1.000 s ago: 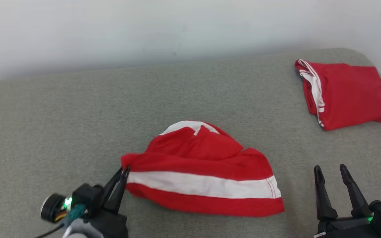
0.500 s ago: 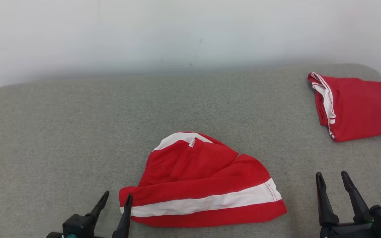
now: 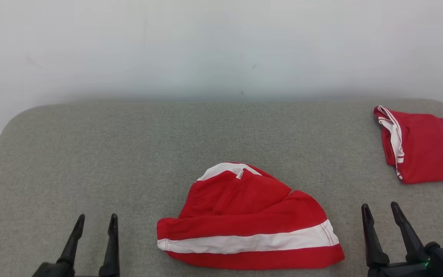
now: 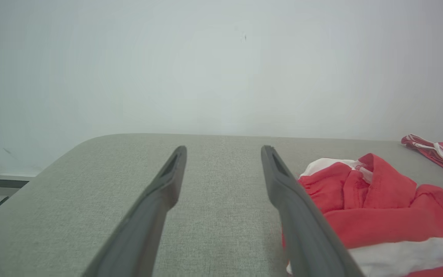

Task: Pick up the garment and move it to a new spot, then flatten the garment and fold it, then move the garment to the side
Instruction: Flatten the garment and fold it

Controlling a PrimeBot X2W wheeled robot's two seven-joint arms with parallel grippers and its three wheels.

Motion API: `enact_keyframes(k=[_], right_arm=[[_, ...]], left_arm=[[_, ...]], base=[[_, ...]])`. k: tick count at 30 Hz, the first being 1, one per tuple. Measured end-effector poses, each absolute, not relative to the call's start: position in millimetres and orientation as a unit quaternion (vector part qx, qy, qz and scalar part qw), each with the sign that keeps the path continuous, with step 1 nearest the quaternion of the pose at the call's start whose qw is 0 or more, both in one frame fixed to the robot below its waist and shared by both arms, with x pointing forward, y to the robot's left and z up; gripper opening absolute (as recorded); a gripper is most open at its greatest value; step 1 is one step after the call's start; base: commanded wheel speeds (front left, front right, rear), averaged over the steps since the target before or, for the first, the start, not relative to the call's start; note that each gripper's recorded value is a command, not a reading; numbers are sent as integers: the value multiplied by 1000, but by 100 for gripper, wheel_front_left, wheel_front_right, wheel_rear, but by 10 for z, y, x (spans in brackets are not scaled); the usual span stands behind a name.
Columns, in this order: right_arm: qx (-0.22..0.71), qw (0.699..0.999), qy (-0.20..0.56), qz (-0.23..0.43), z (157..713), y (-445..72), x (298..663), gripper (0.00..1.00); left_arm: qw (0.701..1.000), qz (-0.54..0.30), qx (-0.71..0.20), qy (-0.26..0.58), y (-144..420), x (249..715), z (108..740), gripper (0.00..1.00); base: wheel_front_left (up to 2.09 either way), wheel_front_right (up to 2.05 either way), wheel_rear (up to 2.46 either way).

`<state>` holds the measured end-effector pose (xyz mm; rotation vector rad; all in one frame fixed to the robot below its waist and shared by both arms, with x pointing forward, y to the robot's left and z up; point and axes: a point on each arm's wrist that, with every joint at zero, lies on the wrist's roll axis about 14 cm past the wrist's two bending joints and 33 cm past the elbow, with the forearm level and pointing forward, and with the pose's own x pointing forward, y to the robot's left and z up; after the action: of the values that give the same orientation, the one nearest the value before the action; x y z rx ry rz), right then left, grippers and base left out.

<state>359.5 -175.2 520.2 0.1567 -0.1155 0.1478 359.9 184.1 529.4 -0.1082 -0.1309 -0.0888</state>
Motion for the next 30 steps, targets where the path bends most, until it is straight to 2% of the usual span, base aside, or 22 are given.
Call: enact_keyframes(k=[14, 30], right_arm=[[84, 992, -49, 79, 5142, -1692, 3456, 100], [70, 994, -39, 78, 5094, -1667, 3375, 100]], left_arm=[[998, -6, -32, -62, 2129, 3278, 5216, 100], [998, -7, -43, -48, 2116, 3259, 5107, 100]], base=[[0, 0, 0], [0, 0, 0]])
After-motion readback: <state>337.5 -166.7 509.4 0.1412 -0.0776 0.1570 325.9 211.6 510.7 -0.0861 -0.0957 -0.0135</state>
